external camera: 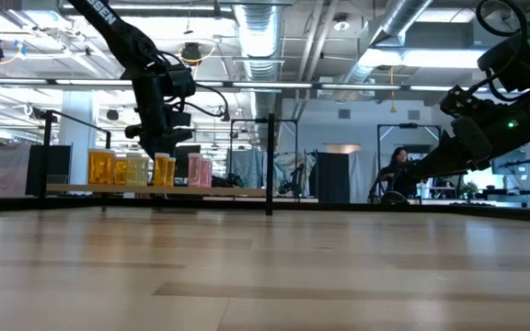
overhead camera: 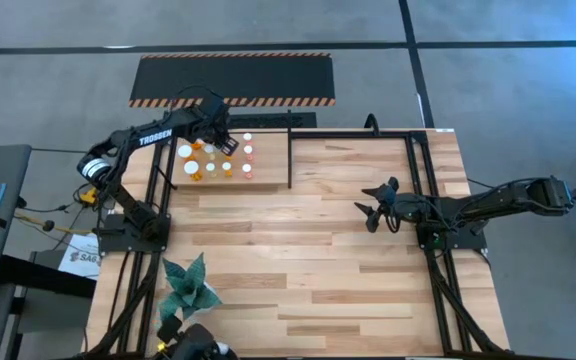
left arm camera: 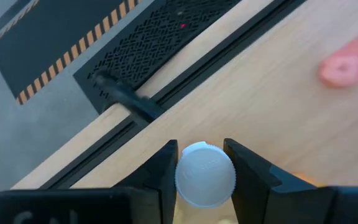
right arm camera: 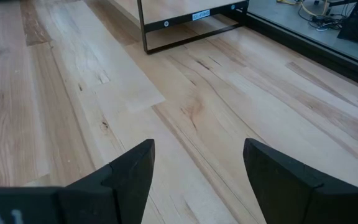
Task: Pick and place medicine bottles onto shelf by color
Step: Adjust the orange pill bottle on the shelf
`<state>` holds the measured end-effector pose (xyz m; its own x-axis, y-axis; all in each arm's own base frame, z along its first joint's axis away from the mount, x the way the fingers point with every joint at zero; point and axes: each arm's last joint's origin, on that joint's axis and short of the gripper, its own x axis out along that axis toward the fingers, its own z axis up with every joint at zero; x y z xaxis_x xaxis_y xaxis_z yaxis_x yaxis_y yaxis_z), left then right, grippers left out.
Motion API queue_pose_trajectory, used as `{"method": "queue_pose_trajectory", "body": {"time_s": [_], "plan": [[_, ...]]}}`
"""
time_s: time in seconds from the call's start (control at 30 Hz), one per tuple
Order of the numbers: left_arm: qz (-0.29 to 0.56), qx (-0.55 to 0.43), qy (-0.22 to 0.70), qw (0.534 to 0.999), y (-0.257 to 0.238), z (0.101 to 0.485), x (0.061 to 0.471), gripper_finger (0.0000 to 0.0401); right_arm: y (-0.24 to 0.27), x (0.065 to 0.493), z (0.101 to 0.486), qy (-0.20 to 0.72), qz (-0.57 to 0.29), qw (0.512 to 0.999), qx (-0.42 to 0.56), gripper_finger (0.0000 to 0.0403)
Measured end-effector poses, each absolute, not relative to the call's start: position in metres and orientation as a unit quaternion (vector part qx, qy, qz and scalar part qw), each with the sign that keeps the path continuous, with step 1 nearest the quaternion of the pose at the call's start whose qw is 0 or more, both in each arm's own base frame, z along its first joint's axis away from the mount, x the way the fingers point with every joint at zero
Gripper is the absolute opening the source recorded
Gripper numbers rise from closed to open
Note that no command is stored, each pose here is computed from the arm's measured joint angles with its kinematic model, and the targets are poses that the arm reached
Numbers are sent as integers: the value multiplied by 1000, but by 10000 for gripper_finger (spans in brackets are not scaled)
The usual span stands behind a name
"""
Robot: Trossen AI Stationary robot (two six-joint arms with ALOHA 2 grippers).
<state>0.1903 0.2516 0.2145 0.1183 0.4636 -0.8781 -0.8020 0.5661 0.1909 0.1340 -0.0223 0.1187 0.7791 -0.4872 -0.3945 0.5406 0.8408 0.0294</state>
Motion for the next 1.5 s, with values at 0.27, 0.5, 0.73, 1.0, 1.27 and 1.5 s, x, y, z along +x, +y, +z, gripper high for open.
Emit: {"method": "queue_pose_trajectory", "body": {"time_s": [0.27,0.5,0.73,1.0,1.27,1.5], "plan": [[412,-159,480,758,242,217,210,101,-22,134,119,189,-273,940,71,270],[398,-158,477,767,234,217,219,102,-22,134,119,189,-273,941,71,270],[397,-157,475,770,232,213,219,102,-22,134,119,189,-273,941,71,270],[406,-155,473,766,234,209,216,103,-22,134,119,189,-273,941,70,270],[405,-156,470,768,235,210,216,106,-22,134,119,189,-273,941,71,270],[408,-153,462,772,236,211,217,120,-22,134,119,189,-273,941,71,270]]}}
